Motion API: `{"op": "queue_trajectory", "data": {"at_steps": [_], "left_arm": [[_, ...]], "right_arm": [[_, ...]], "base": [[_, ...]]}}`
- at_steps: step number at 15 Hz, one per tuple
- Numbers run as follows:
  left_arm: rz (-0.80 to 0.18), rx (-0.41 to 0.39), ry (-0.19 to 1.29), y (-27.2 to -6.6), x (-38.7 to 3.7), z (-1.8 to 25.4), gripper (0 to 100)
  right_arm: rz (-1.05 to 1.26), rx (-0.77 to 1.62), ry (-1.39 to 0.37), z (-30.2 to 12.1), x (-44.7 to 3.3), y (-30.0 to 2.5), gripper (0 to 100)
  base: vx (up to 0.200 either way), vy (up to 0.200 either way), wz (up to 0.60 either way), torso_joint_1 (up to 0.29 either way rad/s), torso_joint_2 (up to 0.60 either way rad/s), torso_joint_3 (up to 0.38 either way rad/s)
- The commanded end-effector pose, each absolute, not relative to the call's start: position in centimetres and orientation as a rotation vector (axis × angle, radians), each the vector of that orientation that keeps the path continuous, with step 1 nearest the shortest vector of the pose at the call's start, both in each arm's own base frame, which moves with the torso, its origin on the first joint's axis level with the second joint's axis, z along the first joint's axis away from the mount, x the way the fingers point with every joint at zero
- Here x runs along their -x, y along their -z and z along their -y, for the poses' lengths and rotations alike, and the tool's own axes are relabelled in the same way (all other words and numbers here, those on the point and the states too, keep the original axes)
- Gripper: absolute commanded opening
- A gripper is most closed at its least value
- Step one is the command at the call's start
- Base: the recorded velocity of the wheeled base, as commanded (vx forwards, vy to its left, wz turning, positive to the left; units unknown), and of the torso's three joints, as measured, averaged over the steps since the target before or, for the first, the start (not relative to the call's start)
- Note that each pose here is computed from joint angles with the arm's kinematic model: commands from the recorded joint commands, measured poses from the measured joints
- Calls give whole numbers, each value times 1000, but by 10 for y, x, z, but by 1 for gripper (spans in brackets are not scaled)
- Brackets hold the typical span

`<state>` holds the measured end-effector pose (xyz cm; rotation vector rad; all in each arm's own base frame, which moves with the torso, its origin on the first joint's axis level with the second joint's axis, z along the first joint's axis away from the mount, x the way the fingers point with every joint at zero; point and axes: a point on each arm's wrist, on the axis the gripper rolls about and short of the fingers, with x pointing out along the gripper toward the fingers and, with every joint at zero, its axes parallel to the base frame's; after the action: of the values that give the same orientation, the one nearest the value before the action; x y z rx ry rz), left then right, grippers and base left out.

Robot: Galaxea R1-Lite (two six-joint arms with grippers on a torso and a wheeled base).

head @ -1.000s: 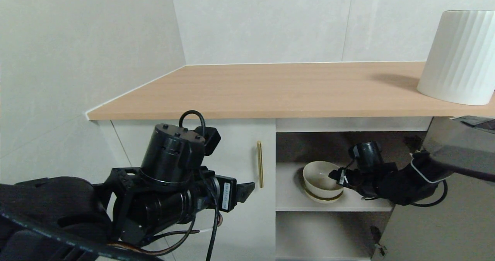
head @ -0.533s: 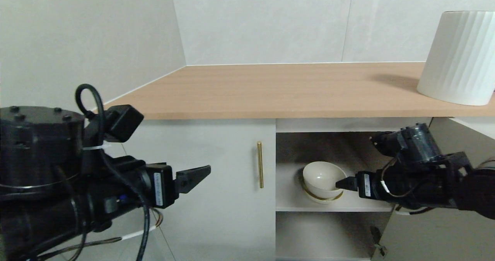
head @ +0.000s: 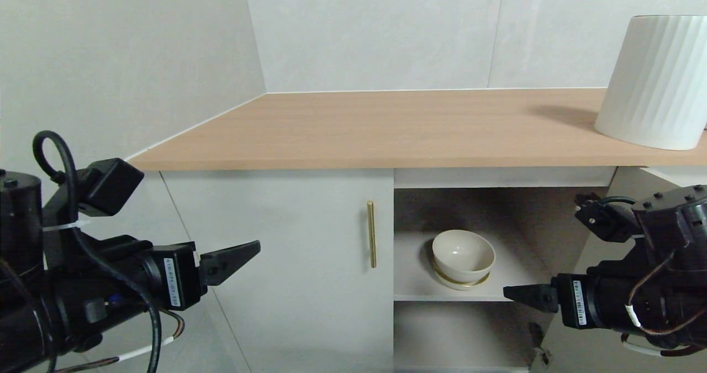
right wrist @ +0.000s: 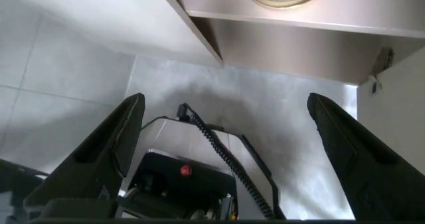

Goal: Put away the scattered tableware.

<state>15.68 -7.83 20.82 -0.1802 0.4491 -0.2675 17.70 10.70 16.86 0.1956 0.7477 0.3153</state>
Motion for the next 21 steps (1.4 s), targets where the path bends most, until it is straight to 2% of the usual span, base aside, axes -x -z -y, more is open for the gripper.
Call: {"op": "queue_trajectory", "data": {"at_steps": [1,19,21], "left_arm": [[-460,177,266,-205,-158,79,100],[-484,163,271,-200,-158,81,100],[-484,163,271,-200,-158,81,100]], "right_arm": [[-745,-191,-312,-107,-176,-169,100],[-767,-173,-311,-111,-175,-163,100],[-762,-174,-311,-110,-175,-164,100]], "base": [[-200,0,0,12,2,-2],[-200,0,0,2,3,4],[0,0,0,0,0,0]]}}
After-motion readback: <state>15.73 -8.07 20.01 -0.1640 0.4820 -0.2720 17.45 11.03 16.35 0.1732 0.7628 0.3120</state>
